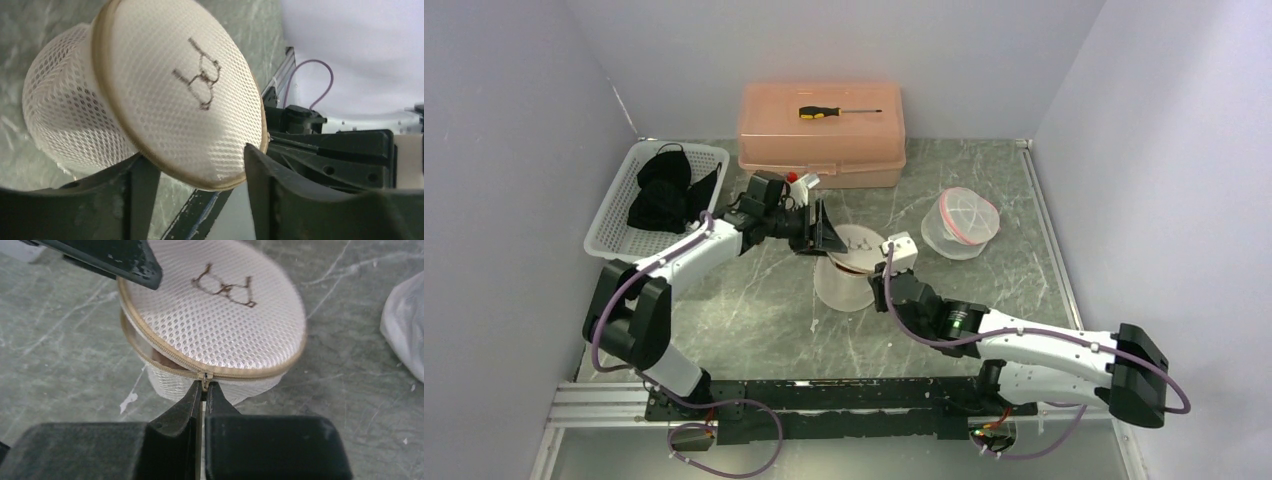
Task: Unzip the laundry bag and remove the bra
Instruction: Unzip the laundry bag at the center of the board.
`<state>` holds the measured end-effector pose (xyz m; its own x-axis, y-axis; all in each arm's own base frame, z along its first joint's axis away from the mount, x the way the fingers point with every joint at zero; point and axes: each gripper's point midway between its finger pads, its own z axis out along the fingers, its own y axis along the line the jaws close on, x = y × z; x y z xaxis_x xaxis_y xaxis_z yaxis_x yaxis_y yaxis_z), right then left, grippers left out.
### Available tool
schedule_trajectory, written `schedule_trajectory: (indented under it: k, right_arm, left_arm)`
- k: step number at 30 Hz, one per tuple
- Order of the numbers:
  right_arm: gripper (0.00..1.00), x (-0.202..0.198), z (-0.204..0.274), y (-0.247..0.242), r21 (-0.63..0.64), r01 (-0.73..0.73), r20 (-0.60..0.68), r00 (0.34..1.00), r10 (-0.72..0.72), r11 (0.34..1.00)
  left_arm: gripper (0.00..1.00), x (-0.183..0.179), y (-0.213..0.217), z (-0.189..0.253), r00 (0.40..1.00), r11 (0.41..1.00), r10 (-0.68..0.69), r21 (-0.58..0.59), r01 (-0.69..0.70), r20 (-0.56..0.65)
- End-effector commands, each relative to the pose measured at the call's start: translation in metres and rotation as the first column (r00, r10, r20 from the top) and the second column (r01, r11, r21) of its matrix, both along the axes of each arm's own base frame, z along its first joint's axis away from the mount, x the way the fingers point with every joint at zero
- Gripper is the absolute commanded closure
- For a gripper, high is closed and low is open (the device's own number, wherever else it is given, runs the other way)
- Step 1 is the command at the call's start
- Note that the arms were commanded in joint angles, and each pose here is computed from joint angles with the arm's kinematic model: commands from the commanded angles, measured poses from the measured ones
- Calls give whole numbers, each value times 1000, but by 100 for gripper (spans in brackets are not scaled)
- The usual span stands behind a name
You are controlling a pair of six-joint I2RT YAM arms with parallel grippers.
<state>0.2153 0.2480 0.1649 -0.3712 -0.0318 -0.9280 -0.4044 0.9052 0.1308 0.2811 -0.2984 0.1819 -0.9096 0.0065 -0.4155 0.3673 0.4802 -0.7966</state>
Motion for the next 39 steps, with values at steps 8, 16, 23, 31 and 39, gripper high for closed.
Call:
schedule_trajectory:
  k: [8,16,23,31,39]
  right_arm:
    - [100,4,-22,4,54,63,-29,998,-61,997]
    - [100,7,-19,8,54,33,-3,999,-33,998]
    - [100,5,-19,18,25,-48,21,999,47,999]
    - [100,4,-22,13,9,-43,24,999,43,999]
    - [100,3,-24,11,5,-45,27,999,45,999]
  left_arm:
    - [6,4,84,41,885,863,421,214,-458,199]
    - [6,-47,54,43,824,831,556,87,-549,-105]
    - [6,-45,-1,26,764,811,575,75,-581,-295]
    - [9,-26,-30,4,706,798,593,166,-579,-387]
    - [43,-23,-29,-14,674,776,624,206,-597,-396]
